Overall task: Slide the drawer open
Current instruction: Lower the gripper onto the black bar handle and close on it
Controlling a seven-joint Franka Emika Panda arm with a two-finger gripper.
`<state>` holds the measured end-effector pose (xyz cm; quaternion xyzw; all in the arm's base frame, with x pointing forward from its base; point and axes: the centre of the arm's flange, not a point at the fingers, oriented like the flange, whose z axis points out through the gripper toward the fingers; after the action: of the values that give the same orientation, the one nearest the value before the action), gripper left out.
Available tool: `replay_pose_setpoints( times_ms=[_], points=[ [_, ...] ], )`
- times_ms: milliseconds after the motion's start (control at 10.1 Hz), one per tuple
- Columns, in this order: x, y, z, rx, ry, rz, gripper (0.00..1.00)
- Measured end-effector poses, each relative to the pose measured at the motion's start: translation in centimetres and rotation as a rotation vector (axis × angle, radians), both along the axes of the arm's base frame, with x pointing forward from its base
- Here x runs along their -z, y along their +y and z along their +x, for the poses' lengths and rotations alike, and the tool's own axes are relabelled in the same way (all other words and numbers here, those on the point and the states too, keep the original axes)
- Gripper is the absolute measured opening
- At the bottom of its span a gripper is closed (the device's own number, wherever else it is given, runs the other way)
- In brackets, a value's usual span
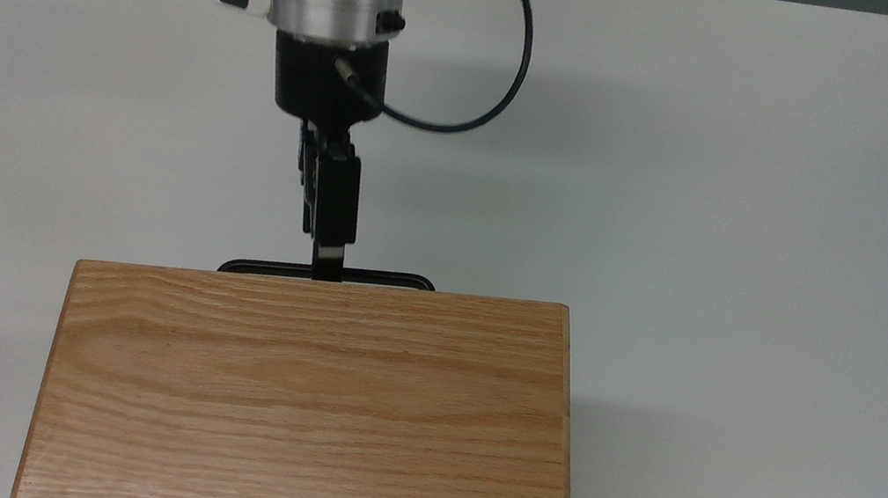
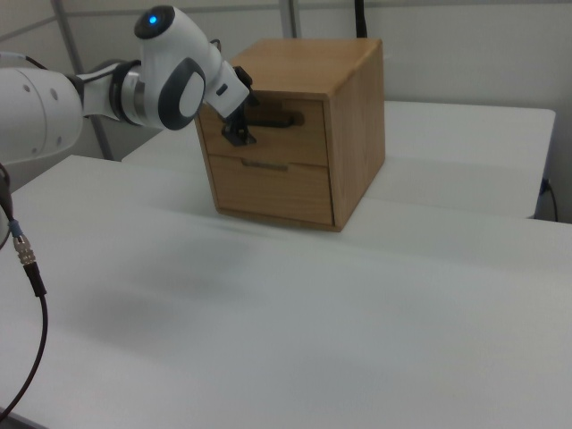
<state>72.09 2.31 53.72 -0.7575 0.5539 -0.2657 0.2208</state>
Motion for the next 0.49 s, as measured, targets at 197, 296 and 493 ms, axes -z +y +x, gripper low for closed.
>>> replay_pose_setpoints(
  times_ms=[197, 296, 493],
  points=[
    [1.29, 0.27, 0.70, 0.049, -0.022, 0.047, 0.83],
    [0.68, 0.47, 0.80, 0.054, -0.041, 0.056, 0.65],
    [0.53, 0.49, 0.83, 0.054, -0.046, 0.057, 0.57]
  ],
)
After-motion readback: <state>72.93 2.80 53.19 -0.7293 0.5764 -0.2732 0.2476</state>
